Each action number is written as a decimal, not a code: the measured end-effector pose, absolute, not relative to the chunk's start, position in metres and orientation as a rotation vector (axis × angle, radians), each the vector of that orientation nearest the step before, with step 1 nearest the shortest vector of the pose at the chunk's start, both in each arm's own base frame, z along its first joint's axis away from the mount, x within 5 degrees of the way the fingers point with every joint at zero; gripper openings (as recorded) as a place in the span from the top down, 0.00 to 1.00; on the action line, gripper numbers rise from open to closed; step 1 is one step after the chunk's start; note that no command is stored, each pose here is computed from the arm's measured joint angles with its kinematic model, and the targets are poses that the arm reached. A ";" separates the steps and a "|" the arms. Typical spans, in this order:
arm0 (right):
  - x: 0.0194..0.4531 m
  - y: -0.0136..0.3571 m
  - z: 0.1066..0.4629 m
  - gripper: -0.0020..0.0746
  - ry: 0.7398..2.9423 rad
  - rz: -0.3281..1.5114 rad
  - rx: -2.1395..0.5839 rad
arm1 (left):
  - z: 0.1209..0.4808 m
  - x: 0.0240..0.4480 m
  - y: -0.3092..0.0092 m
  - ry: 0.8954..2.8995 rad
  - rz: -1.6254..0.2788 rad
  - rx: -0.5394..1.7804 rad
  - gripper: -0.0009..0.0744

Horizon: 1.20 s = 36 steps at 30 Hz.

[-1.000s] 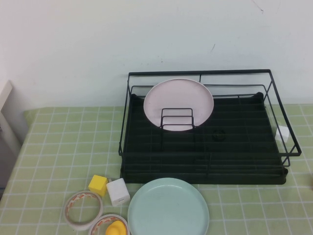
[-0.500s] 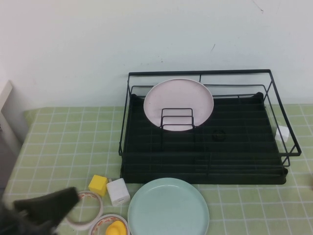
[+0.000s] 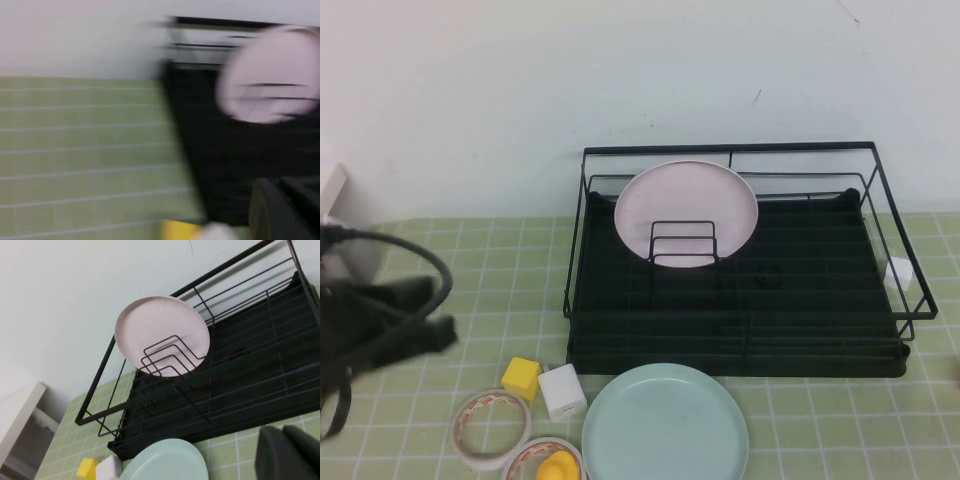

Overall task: Place plate on rack
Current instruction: Pick up the plate from the table

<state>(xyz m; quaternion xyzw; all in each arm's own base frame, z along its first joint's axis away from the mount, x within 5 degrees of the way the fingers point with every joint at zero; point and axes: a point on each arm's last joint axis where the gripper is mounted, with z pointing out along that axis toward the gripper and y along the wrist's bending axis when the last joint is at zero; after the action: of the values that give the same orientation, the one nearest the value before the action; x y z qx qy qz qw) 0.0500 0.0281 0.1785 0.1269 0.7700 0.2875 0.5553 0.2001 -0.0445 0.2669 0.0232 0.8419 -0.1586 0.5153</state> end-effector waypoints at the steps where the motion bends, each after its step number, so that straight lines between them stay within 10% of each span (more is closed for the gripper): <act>1: 0.050 0.028 0.179 0.98 1.819 0.679 0.300 | 0.265 0.206 -0.040 2.023 -0.311 0.042 0.99; 16: 0.051 0.027 0.180 0.98 1.804 0.643 0.272 | 0.188 0.239 -0.003 2.617 0.358 -0.236 0.99; 23: 0.051 0.026 0.180 0.98 1.794 0.621 0.265 | 0.209 0.257 -0.044 2.947 -0.149 -0.174 0.99; 29: 0.051 0.026 0.180 0.98 1.791 0.616 0.263 | 0.220 0.270 -0.082 2.831 -0.565 0.256 0.96; 36: 0.051 0.026 0.180 0.98 1.791 0.616 0.263 | 0.203 0.277 -0.139 2.620 -0.630 0.643 0.55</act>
<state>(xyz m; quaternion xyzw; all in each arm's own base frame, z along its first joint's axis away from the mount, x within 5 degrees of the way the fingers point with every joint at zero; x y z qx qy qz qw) 0.0513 0.0255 0.1805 0.1125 0.7653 0.2631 0.5765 0.2766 -0.1389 0.2029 0.2280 0.9295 -0.2234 0.1846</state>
